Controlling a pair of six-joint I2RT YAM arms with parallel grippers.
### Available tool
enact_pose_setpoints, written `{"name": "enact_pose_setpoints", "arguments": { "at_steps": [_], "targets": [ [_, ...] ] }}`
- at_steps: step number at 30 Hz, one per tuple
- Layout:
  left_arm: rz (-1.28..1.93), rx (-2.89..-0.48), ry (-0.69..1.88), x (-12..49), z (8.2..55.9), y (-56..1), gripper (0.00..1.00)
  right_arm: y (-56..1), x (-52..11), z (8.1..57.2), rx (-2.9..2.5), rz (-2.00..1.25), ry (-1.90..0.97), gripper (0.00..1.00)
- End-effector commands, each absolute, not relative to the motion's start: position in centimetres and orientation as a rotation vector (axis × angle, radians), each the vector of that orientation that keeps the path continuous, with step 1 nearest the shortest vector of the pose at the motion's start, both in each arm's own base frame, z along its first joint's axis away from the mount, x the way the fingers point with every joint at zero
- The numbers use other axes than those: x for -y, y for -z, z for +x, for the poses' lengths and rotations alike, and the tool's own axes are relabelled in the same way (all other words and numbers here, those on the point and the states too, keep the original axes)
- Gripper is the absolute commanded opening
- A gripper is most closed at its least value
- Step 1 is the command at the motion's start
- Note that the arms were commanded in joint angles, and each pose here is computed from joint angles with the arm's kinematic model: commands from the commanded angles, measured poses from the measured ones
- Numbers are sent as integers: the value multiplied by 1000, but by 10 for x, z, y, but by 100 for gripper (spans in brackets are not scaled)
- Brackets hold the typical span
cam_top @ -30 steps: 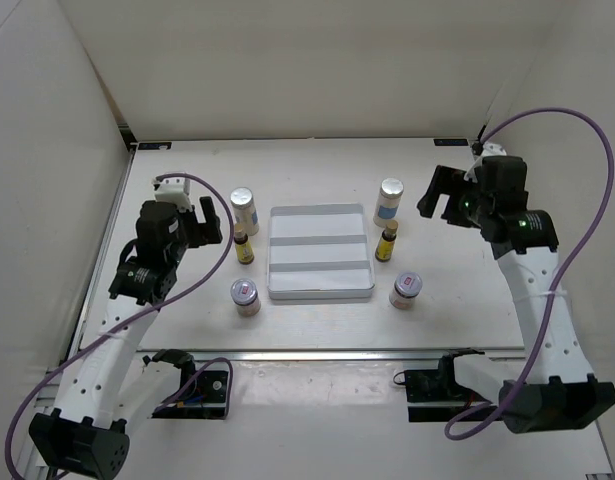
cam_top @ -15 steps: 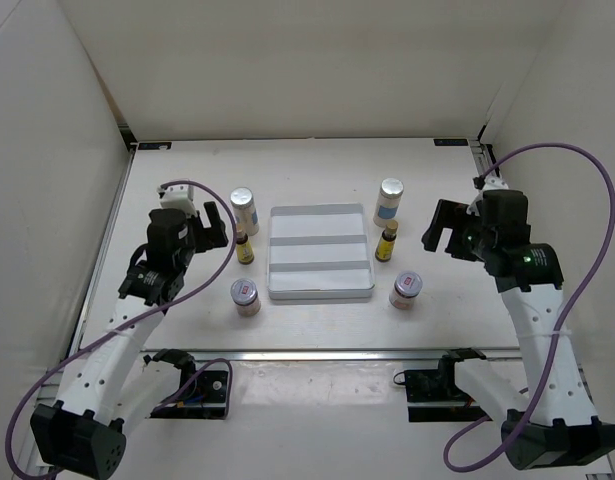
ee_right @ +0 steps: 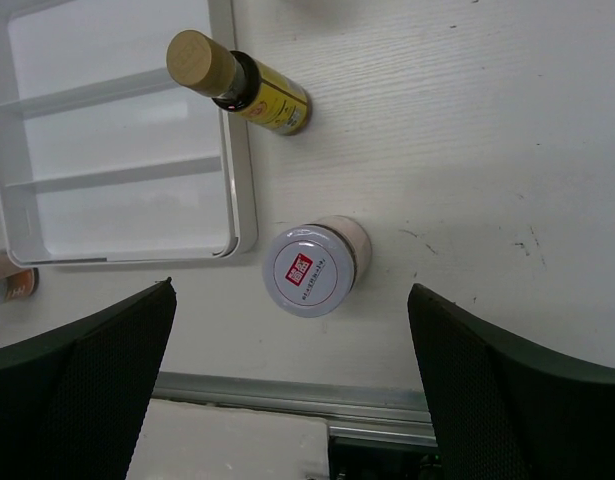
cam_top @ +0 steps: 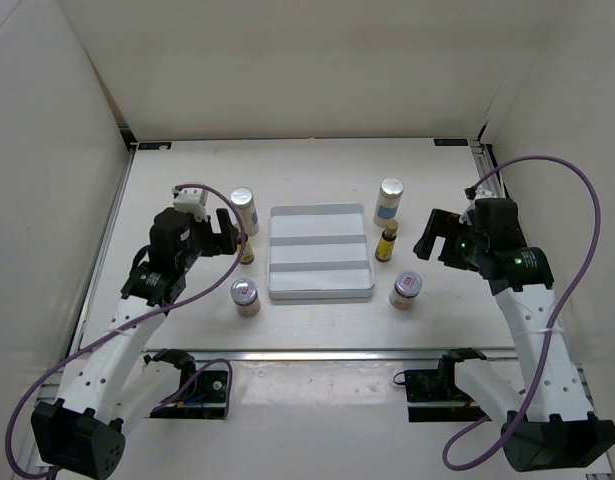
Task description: Organize the condiment bottles
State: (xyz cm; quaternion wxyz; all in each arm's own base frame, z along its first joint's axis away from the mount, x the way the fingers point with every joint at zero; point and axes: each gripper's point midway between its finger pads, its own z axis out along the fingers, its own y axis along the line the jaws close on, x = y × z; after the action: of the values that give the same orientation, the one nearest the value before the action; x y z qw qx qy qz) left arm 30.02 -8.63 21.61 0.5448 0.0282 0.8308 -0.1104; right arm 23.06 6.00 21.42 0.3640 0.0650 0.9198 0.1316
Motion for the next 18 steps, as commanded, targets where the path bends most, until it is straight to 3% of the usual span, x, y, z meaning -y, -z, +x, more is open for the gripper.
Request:
{"name": "enact_pose_setpoints", "arguments": {
  "at_steps": [1,8,18],
  "targets": [
    [88,-1937,257,87,301,-235,100,-214,-70,230,-2383,94,-389,100],
    [17,-1942,193,73,301,-234,100,-192,-76,231,-2451,128,-418,100],
    [-33,-2023,182,73,307,-213,100,-156,-71,239,-2546,99,-234,100]
  ]
}}
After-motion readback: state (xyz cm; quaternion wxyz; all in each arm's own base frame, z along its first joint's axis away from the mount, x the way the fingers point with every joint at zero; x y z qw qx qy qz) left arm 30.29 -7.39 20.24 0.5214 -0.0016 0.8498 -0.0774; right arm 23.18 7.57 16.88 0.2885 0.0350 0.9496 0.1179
